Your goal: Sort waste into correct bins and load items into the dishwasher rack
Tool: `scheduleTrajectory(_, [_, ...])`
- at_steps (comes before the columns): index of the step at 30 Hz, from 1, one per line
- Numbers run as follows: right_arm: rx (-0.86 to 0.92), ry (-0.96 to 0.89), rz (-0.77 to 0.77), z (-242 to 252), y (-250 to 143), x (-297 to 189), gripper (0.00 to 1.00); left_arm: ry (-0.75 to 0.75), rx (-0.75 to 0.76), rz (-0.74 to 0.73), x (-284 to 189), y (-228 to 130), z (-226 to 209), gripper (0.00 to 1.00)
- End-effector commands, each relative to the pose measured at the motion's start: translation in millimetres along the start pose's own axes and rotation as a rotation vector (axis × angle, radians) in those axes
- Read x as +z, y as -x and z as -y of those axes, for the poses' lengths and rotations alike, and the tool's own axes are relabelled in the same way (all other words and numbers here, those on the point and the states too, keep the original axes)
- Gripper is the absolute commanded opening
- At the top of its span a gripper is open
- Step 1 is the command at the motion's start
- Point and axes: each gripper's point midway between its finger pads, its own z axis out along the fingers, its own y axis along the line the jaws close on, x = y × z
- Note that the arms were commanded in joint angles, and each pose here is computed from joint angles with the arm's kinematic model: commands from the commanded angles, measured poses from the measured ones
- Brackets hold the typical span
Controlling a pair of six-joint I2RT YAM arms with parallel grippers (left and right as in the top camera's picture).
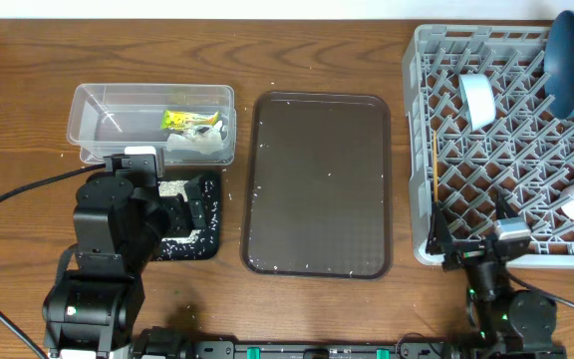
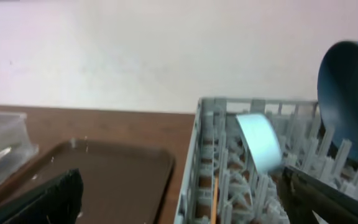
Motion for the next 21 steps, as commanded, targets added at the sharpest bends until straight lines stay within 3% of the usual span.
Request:
scheduleTrajectory(1, [-0.008, -0.003, 0.047, 3.4, -7.2, 3.6, 0.99, 0.002, 0.007, -0.01, 2.1, -3.5, -1.2, 0.95])
scheduleTrajectory(11, [-0.121, -0.012, 0.104, 5.2, -9.2, 6.5, 0.99, 0.002, 0.007, -0.01, 2.1, -3.5, -1.2, 0.95])
scheduleTrajectory(17, [-0.122, -0.012, -0.085, 7.9, -55.6, 6.9, 0.99, 0.002, 0.007, -0.01, 2.1, -3.5, -1.2, 0.95])
scheduleTrajectory(21, [-0.107, -0.017, -0.094, 8.9, -57.8, 6.7, 0.99, 0.002, 0.007, -0.01, 2.1, -3.5, -1.2, 0.95])
